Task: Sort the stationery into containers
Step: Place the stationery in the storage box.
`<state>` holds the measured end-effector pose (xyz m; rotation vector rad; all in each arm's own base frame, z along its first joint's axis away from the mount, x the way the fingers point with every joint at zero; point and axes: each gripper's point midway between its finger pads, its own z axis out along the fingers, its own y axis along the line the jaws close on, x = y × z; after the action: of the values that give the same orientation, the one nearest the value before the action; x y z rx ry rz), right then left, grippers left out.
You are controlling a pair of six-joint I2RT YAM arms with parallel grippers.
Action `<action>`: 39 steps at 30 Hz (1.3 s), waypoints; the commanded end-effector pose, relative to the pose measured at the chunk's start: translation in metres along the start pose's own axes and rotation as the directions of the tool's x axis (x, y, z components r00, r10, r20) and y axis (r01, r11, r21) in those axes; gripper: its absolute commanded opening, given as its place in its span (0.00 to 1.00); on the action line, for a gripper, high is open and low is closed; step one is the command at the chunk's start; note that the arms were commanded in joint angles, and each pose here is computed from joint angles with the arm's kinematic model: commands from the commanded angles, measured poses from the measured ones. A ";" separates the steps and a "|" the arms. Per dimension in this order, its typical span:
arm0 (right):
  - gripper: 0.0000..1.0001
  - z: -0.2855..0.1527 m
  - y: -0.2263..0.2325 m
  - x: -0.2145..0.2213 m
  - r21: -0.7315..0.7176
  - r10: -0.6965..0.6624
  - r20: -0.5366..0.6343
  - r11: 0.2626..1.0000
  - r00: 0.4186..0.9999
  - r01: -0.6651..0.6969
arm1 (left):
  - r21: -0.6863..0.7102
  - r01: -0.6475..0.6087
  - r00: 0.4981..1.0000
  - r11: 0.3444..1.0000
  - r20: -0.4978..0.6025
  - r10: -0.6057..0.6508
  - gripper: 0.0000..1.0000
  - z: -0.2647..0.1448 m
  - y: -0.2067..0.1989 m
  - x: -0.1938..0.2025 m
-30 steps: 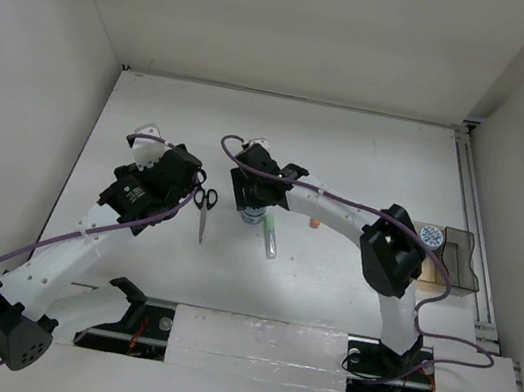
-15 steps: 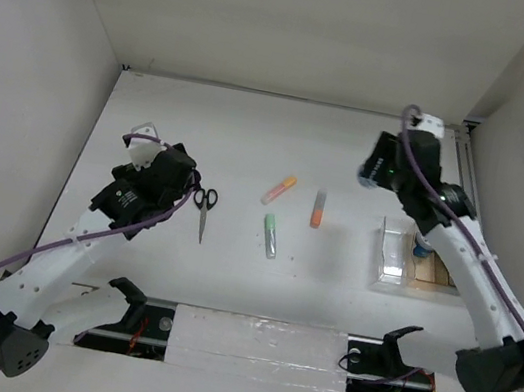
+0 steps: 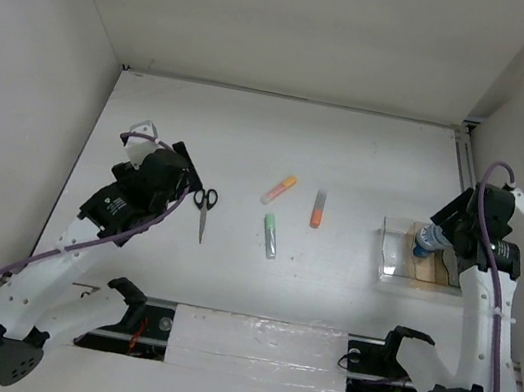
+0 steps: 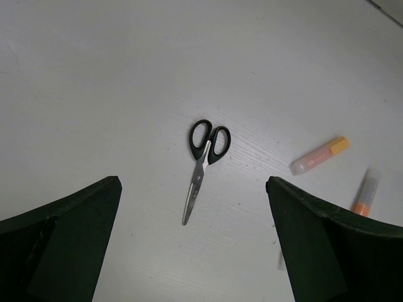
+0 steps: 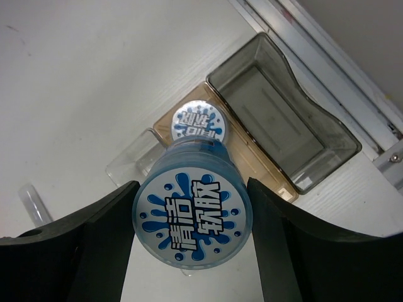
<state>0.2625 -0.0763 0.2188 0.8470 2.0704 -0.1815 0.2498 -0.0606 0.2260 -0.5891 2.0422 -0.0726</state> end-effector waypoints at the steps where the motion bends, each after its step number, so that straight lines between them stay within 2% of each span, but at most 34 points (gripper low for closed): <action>1: 0.00 0.005 0.002 0.007 -0.029 0.064 -0.022 0.998 0.998 -0.064 | 0.041 0.006 1.000 0.999 0.013 -0.007 1.00 -0.004 -0.006 -0.007; 5: 0.00 0.012 -0.002 0.026 -0.009 0.094 -0.074 0.995 0.993 -0.094 | 0.057 0.011 1.000 0.998 0.028 -0.013 1.00 -0.007 -0.007 -0.011; 11: 0.00 0.015 -0.005 0.031 0.001 0.133 -0.072 0.991 0.988 -0.134 | 0.083 0.013 1.000 0.996 0.026 -0.015 1.00 -0.010 -0.009 -0.010; 15: 0.00 0.030 -0.015 0.050 0.088 0.160 -0.140 0.985 0.977 -0.149 | 0.078 0.008 1.000 0.997 0.021 -0.009 1.00 -0.008 -0.009 -0.009; 25: 0.00 0.031 -0.041 0.044 0.199 0.222 -0.068 0.958 0.973 -0.205 | 0.096 -0.017 1.000 0.995 0.016 0.015 1.00 -0.008 -0.012 -0.008; 39: 0.00 0.040 -0.046 0.056 0.254 0.223 -0.124 0.949 0.967 -0.186 | 0.108 -0.021 1.000 0.994 0.016 0.020 1.00 -0.009 -0.014 -0.008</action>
<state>0.2336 -0.0918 0.1341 1.2285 2.1663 -0.2453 0.2486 -0.0712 0.2391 -0.5061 2.0283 -0.1631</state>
